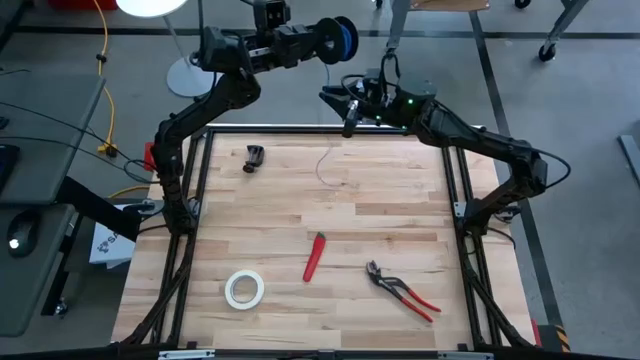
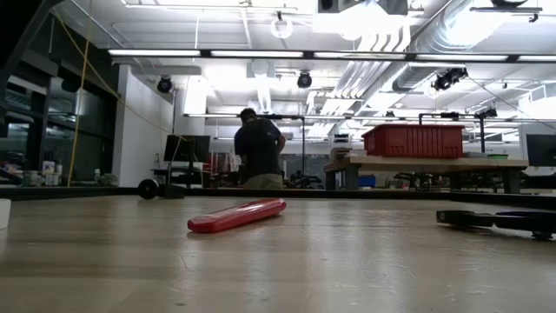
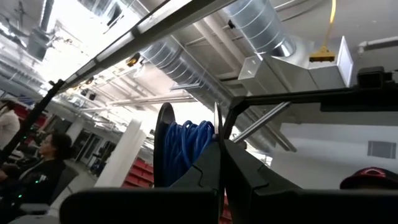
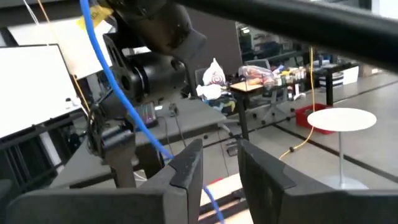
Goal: Coil cords
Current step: Coil the blue wire cable onto the black spool
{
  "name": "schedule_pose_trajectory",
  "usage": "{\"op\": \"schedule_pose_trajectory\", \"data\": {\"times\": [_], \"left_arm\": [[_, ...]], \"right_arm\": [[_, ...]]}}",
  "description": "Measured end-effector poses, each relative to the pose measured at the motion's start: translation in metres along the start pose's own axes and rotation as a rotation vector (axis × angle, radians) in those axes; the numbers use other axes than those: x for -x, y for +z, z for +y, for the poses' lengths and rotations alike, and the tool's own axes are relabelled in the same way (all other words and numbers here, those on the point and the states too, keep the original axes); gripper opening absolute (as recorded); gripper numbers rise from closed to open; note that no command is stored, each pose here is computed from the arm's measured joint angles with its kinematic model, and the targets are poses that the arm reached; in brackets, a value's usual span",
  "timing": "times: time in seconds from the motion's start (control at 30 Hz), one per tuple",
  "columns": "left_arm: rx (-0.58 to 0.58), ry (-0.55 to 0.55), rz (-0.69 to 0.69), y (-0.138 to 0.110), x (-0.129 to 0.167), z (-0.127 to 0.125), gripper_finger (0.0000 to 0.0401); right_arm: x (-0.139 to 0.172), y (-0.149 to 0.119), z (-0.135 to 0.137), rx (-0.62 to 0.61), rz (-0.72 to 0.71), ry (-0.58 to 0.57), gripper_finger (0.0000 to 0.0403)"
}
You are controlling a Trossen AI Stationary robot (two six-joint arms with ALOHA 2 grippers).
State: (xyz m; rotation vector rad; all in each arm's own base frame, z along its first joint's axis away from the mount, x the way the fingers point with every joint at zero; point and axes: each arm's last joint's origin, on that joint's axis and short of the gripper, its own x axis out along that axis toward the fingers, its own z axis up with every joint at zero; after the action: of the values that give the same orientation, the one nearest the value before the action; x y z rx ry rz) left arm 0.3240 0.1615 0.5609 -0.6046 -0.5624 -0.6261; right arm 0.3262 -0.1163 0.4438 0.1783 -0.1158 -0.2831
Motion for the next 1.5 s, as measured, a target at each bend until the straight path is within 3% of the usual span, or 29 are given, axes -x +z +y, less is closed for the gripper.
{"op": "schedule_pose_trajectory", "data": {"times": [0.23, 0.53, 1.1, 1.2, 1.37, 1.5], "left_arm": [[0.003, -0.001, 0.004, 0.000, 0.000, -0.001, 0.0001], [0.009, -0.007, 0.016, 0.001, 0.000, -0.002, 0.0001], [0.000, -0.007, 0.010, 0.000, -0.001, -0.003, 0.0001], [-0.016, -0.007, 0.010, 0.000, -0.001, -0.003, 0.0001], [-0.028, -0.004, 0.012, 0.001, 0.001, -0.002, 0.0001], [-0.042, 0.006, 0.014, 0.006, 0.005, 0.000, 0.0001]], "right_arm": [[0.001, -0.004, 0.001, 0.001, 0.055, 0.037, 0.0093], [0.004, -0.015, 0.004, -0.010, 0.197, 0.178, 0.0093], [-0.003, -0.021, 0.002, 0.055, 0.191, 0.140, 0.0092], [-0.004, -0.022, 0.002, 0.053, 0.198, 0.155, 0.0075], [0.001, -0.018, 0.004, 0.068, 0.194, 0.161, 0.0009], [0.011, -0.010, 0.008, 0.057, 0.195, 0.164, 0.0002]]}}
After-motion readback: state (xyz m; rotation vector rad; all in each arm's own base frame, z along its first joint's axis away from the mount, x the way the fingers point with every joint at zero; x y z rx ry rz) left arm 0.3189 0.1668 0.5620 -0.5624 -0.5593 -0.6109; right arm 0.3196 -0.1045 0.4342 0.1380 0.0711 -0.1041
